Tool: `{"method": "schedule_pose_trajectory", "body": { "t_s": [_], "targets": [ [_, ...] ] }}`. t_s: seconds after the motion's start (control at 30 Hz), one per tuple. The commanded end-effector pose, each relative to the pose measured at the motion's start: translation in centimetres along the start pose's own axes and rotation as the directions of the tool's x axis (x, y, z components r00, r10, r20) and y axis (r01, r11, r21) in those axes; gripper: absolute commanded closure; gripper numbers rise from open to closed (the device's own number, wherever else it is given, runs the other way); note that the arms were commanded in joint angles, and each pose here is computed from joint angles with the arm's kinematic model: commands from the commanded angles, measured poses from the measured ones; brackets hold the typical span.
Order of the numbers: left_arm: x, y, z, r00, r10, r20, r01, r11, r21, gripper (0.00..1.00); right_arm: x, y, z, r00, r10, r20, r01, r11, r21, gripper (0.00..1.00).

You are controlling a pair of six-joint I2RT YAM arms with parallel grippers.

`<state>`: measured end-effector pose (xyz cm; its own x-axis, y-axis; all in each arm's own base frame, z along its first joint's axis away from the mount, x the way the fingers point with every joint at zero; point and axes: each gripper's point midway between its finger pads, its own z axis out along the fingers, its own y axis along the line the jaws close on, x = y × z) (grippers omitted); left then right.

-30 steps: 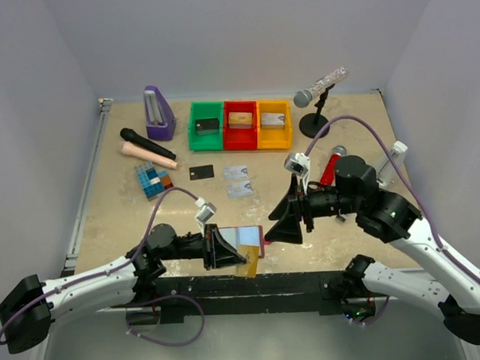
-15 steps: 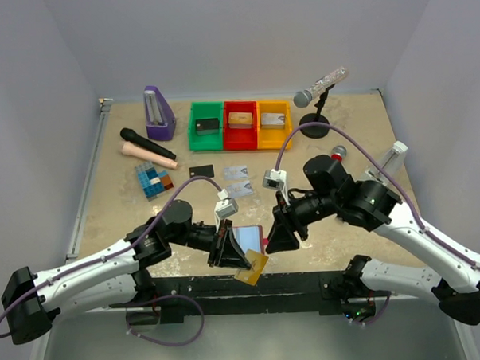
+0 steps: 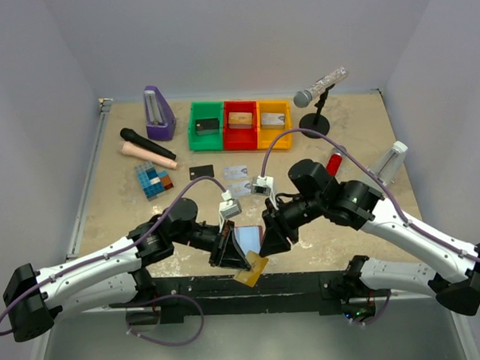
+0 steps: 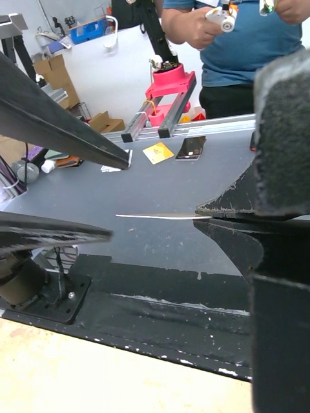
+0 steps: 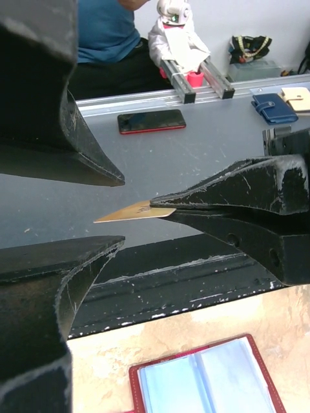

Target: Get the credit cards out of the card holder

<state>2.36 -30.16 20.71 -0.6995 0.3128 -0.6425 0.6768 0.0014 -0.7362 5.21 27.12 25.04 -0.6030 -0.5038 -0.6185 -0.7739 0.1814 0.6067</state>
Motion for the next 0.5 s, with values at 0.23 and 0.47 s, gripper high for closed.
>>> {"method": "schedule_pose_trajectory", "body": {
  "t_s": [0.23,0.47],
  "targets": [
    [-2.2,-2.3,-0.1,0.995,0.084,0.046,-0.086,0.995,0.053,1.0,-0.4,0.2,1.4,1.0,-0.01,0.008,0.01,1.0,-0.025,0.64],
    [-2.0,-2.1,-0.1,0.996,0.08,0.047,-0.083,0.995,0.055,1.0,-0.1,-0.1,1.8,1.0,0.006,0.002,-0.006,1.0,-0.029,0.66]
  ]
}}
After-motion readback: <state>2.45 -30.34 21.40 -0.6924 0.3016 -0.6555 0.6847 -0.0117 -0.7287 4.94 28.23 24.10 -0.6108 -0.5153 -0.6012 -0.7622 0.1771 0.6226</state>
